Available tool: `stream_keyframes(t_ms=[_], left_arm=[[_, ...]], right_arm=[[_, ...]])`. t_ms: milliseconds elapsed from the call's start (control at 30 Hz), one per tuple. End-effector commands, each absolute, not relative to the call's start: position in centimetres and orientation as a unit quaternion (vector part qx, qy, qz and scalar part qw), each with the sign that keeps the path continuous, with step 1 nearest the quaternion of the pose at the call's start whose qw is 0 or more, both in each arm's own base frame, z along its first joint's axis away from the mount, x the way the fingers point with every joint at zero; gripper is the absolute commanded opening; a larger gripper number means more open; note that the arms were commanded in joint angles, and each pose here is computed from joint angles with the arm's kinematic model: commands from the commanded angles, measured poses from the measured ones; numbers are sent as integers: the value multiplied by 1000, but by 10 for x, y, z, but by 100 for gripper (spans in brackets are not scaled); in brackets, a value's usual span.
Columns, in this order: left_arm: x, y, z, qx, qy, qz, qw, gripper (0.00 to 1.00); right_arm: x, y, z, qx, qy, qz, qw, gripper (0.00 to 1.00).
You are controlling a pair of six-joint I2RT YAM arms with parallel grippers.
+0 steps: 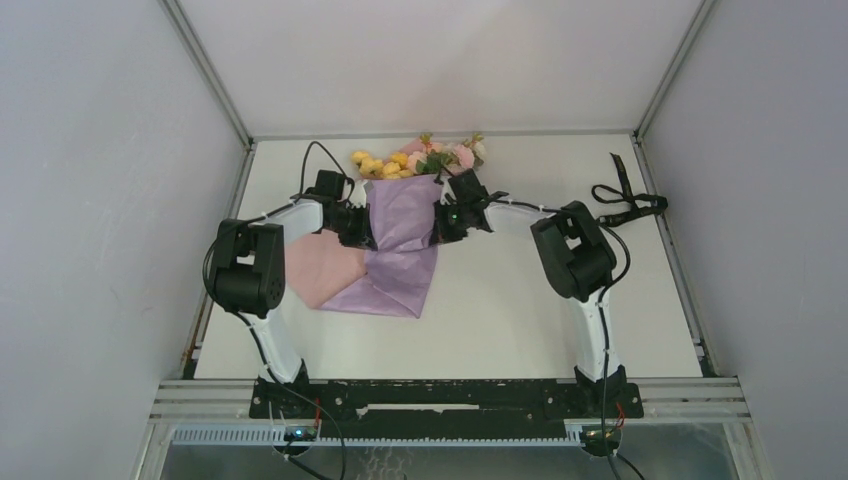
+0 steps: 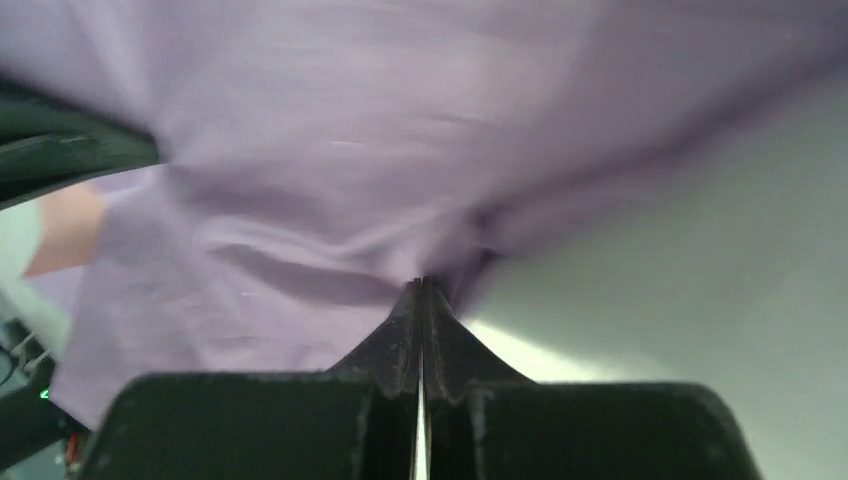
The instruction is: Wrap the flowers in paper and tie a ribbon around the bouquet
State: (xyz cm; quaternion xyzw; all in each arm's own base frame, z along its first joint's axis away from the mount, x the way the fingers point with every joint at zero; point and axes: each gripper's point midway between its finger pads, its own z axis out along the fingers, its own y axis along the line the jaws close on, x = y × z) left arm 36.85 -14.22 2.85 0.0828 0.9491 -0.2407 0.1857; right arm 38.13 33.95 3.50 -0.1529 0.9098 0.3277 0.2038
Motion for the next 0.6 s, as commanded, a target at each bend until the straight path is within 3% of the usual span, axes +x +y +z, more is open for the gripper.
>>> stream_keyframes(t_ms=[0, 167, 300, 467, 567], left_arm=[[367, -139, 35, 94, 948, -230, 199, 0], [367, -143, 37, 96, 945, -242, 200, 0], [368, -147, 41, 98, 942, -248, 205, 0], [367, -147, 42, 96, 942, -249, 205, 0], [365, -149, 41, 95, 941, -252, 203, 0]], right_arm=[[425, 244, 16, -46, 949, 209, 232, 0], [439, 173, 50, -22, 951, 122, 285, 0], [427, 198, 92, -87, 932, 155, 315, 3], [395, 258, 106, -110, 908, 274, 297, 40], [388, 284, 92, -53, 891, 370, 258, 51]])
